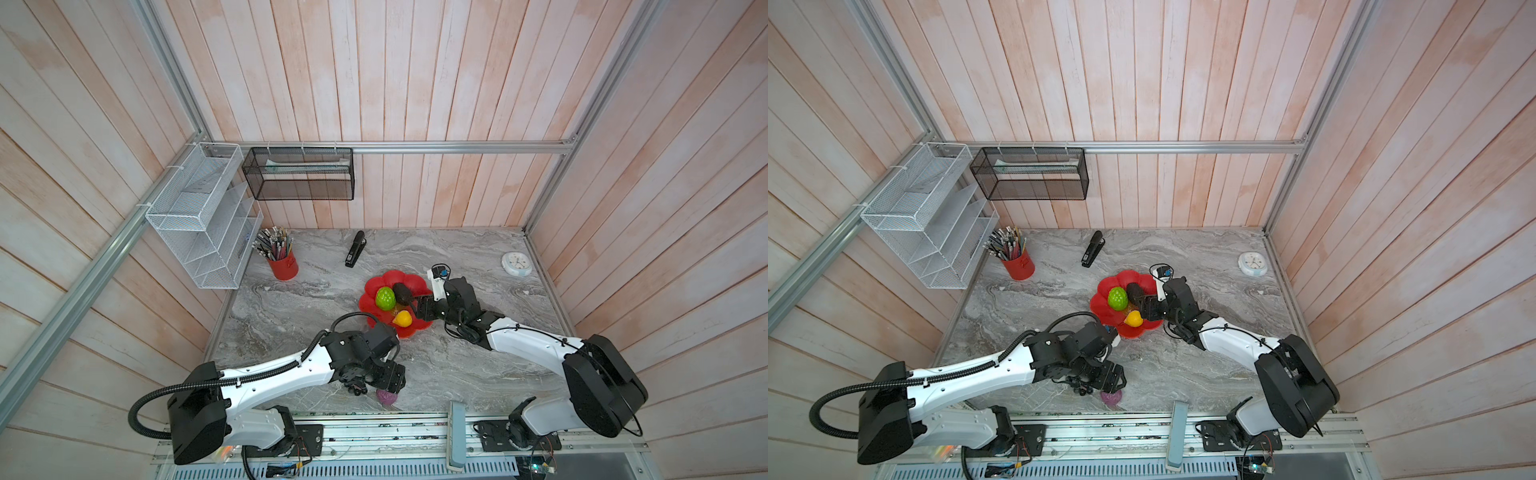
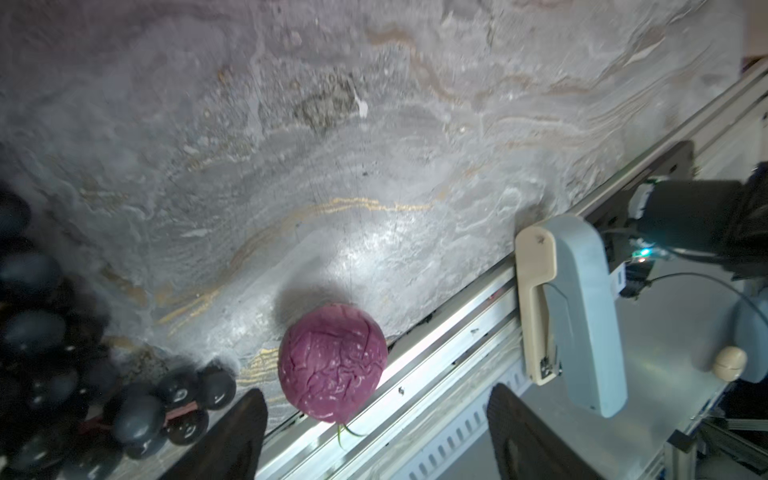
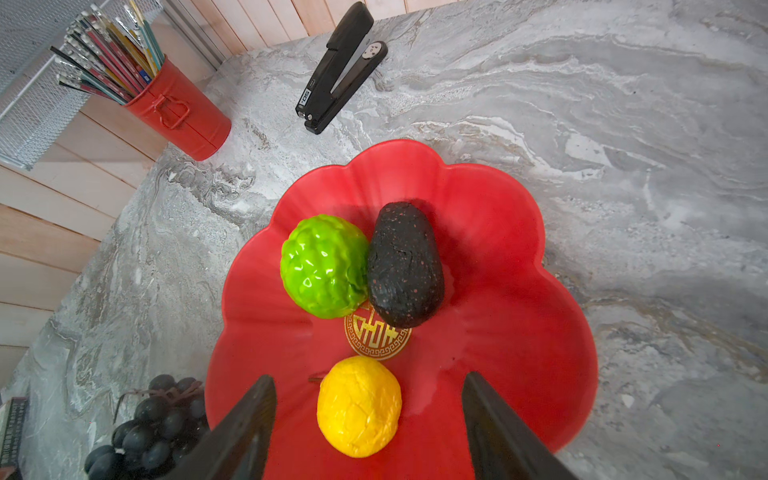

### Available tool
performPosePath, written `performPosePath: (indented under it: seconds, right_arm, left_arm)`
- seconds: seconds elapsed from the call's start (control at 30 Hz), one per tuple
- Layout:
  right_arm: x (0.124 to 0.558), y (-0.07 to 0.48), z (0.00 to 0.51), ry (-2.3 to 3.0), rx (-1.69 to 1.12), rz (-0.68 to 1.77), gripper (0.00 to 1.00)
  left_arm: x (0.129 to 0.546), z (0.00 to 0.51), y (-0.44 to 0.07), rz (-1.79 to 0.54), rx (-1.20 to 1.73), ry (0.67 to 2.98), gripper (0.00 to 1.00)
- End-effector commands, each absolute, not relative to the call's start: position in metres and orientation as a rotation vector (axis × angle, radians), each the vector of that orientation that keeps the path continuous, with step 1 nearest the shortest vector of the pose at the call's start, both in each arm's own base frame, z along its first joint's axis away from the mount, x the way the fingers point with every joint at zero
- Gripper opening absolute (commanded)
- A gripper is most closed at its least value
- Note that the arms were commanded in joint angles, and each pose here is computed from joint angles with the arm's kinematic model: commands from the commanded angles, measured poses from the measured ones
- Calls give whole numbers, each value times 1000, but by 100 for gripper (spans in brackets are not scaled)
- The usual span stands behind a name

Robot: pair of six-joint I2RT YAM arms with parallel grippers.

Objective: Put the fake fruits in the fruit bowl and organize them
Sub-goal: 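Grasp the purple fruit with the left gripper and lift it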

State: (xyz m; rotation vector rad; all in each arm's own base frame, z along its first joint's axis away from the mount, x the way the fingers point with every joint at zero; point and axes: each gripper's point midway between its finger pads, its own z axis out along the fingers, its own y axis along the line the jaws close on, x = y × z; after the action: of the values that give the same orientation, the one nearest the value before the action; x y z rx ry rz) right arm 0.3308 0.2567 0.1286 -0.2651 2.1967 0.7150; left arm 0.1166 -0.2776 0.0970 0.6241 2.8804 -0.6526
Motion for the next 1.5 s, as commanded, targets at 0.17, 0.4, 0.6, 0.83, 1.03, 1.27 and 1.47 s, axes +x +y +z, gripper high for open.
performPosePath:
  seconds: [0.17, 0.4, 0.6, 0.83, 1.03, 1.27, 1.47]
  right_arm:
    - [330, 253, 128, 2172, -266, 720, 72]
    - [329, 249, 128, 2167, -258, 717, 72]
    - [328, 247, 124, 2169, -244, 720, 72]
    - [328, 246, 123, 2173, -246, 720, 72]
    - [329, 245, 126, 2164, -235, 725, 72]
    - [328, 243, 133, 2142, -233, 720, 72]
    - [330, 239, 142, 2104, -205, 717, 72]
  left_arm:
    - [101, 59, -263, -433, 628, 3036, 86]
    - [95, 46, -269, -440, 668, 3072, 86]
    - [95, 40, -272, -445, 684, 3077, 79]
    - [92, 32, -272, -440, 686, 3095, 66]
    - [95, 41, -273, -471, 684, 3064, 46]
    - [119, 96, -284, -617, 681, 2919, 40]
    - [195, 150, -283, -752, 468, 2736, 40]
